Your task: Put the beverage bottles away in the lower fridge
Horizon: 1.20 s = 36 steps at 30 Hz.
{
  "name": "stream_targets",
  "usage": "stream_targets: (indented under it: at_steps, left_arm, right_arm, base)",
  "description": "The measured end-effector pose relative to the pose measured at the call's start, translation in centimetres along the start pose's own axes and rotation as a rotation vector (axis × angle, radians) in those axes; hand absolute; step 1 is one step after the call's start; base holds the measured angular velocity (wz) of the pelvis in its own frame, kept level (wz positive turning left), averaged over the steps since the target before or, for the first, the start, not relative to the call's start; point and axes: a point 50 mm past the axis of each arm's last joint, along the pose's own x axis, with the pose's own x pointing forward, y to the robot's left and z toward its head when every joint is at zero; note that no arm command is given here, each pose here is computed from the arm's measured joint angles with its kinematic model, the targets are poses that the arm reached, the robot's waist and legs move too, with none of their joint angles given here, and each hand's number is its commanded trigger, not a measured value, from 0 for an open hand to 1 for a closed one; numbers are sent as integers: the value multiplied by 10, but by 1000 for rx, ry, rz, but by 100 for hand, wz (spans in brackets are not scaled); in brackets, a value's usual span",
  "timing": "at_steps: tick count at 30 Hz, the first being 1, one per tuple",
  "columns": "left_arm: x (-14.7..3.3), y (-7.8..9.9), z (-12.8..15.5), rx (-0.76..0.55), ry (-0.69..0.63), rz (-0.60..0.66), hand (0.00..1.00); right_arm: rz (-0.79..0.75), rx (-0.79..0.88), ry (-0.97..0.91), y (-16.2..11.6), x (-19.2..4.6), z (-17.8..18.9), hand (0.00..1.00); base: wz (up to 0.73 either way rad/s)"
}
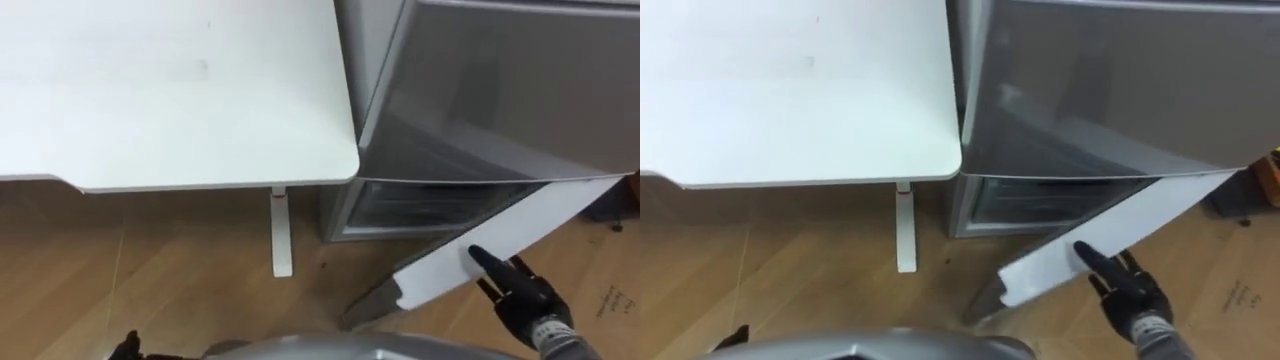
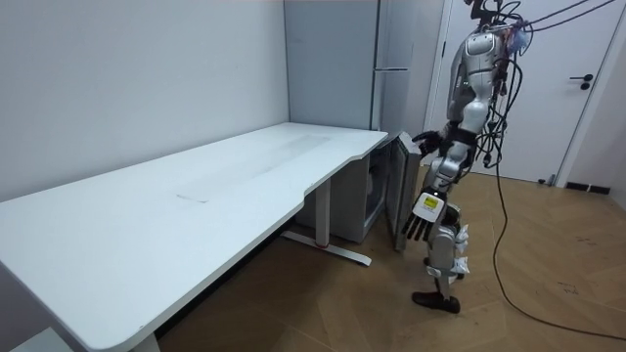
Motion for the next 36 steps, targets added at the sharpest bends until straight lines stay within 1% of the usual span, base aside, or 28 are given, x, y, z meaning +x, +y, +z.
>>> stream_targets:
  at_steps: [1, 5, 7, 8, 9, 10, 11, 12, 14, 15, 16, 17, 19, 21, 24, 26, 28, 32, 36]
  left_arm:
    - [0, -6, 1, 7, -3, -15, 0]
    - [-1, -18, 2, 54, -8, -57, 0]
    - [-2, -27, 2, 82, -12, -78, 0]
    - [-2, -29, 2, 95, -12, -81, 0]
    - [-2, -30, 1, 117, -12, -88, 0]
    - [-2, -31, 1, 125, -8, -93, 0]
    - [-2, -31, 1, 126, -5, -94, 0]
    - [-3, -32, 0, 134, 0, -103, 0]
    - [-3, -33, -1, 158, 8, -116, 0]
    - [-3, -32, -2, 163, 15, -118, 0]
    - [-4, -33, -9, 173, 38, -123, 0]
    - [-5, -34, -10, 178, 46, -128, 0]
    - [-7, -43, -15, 191, 68, -154, 0]
    - [-8, -47, -18, 188, 81, -167, 0]
    - [-9, -45, -19, 183, 86, -173, 0]
    - [-9, -44, -19, 178, 88, -174, 0]
    - [-9, -39, -22, 169, 98, -172, 0]
    - [-8, -33, -20, 161, 96, -168, 0]
    - [-6, -28, -15, 174, 81, -166, 0]
  right_arm:
    - [26, 11, 11, 3, 1, -4, 0]
    - [95, 15, 7, 19, 6, -13, 0]
    - [185, -44, 70, 37, 10, -25, 0]
    - [209, -51, 77, 43, 11, -26, 0]
    - [264, -56, 91, 55, 13, -32, 0]
    - [339, -87, 122, 71, 14, -39, 0]
    - [378, -112, 142, 78, 15, -42, 0]
    - [443, -161, 178, 92, 17, -46, 0]
    - [536, -229, 207, 110, 17, -51, 0]
    - [619, -268, 227, 129, 18, -55, 0]
    - [686, -316, 248, 145, 19, -59, 0]
    - [711, -355, 259, 152, 20, -60, 0]
    - [769, -489, 284, 171, 23, -59, 0]
    - [773, -532, 295, 175, 24, -59, 0]
    - [757, -547, 302, 173, 26, -55, 0]
    - [729, -549, 280, 169, 28, -46, 0]
    - [701, -566, 259, 164, 30, -36, 0]
    - [662, -606, 255, 157, 32, -31, 0]
    - [600, -686, 258, 143, 34, -22, 0]
  base:
    - [6]
    - [13]
    - [9]
    - [16]
    - [18]
    - [15]
    - [9]
    - [21]
    - [34]
    - [35]
    - [27]
    - [23]
    - [32]
    - [35]
    - [20]
    - [10]
    - [0]
    - [2]
    - [1]
